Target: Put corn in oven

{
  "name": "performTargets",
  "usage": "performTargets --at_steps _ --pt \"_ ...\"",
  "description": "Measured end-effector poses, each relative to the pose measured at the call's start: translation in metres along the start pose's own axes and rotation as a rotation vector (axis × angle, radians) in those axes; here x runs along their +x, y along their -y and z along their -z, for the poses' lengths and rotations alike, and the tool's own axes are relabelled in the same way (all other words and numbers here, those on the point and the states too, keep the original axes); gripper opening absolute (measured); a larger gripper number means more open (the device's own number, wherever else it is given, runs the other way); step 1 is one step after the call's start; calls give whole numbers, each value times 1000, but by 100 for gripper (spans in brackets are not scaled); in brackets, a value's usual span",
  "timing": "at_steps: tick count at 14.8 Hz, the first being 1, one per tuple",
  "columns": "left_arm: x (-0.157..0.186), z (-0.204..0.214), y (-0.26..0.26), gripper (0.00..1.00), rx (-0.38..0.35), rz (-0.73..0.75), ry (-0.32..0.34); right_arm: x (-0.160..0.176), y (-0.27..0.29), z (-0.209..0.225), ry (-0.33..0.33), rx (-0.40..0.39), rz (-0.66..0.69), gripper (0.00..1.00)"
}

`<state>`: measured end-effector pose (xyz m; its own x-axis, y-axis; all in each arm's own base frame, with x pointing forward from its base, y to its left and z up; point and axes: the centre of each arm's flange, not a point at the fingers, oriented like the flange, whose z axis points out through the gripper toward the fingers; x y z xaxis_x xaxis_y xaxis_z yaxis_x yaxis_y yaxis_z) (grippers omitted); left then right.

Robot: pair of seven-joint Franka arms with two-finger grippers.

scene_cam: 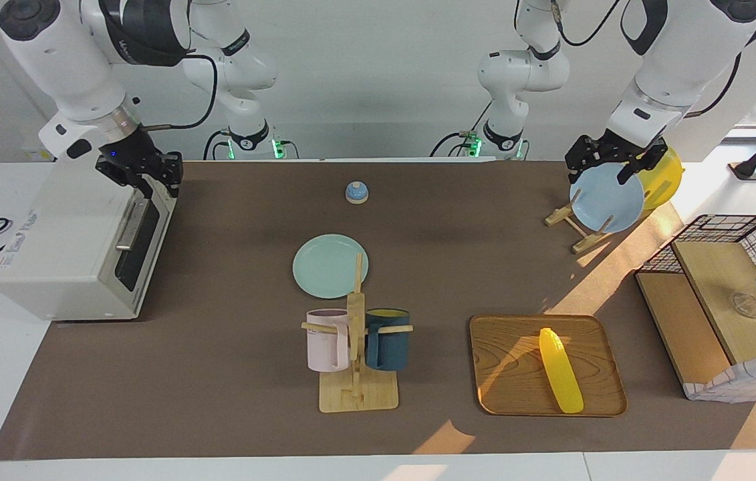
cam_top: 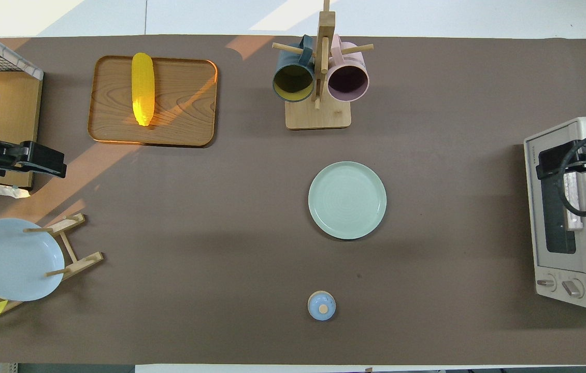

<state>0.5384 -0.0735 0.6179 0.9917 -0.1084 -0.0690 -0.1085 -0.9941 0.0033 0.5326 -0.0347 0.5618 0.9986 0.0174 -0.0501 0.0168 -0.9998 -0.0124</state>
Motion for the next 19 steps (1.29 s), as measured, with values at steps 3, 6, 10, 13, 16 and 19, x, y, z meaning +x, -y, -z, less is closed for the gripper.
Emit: performTargets --at_steps 3,6,10,13,16,19 --pt "1 0 0 100 0 2 -7 -9 -5 -27 -2 -37 -9 8" --pt "4 -2 0 100 -1 16 -25 -11 -16 -40 22 -105 -16 1" --pt "33 -31 -1 100 -5 18 -67 -12 -35 -53 45 -130 -39 1" --pt "73 -77 -5 100 -11 15 -54 -12 -47 -65 65 -146 -50 1" --pt "113 -120 -6 100 -16 16 -32 -14 -64 -76 71 -142 -60 1" --pt "139 -153 -7 100 -19 15 -38 -15 -75 -85 87 -136 -44 1"
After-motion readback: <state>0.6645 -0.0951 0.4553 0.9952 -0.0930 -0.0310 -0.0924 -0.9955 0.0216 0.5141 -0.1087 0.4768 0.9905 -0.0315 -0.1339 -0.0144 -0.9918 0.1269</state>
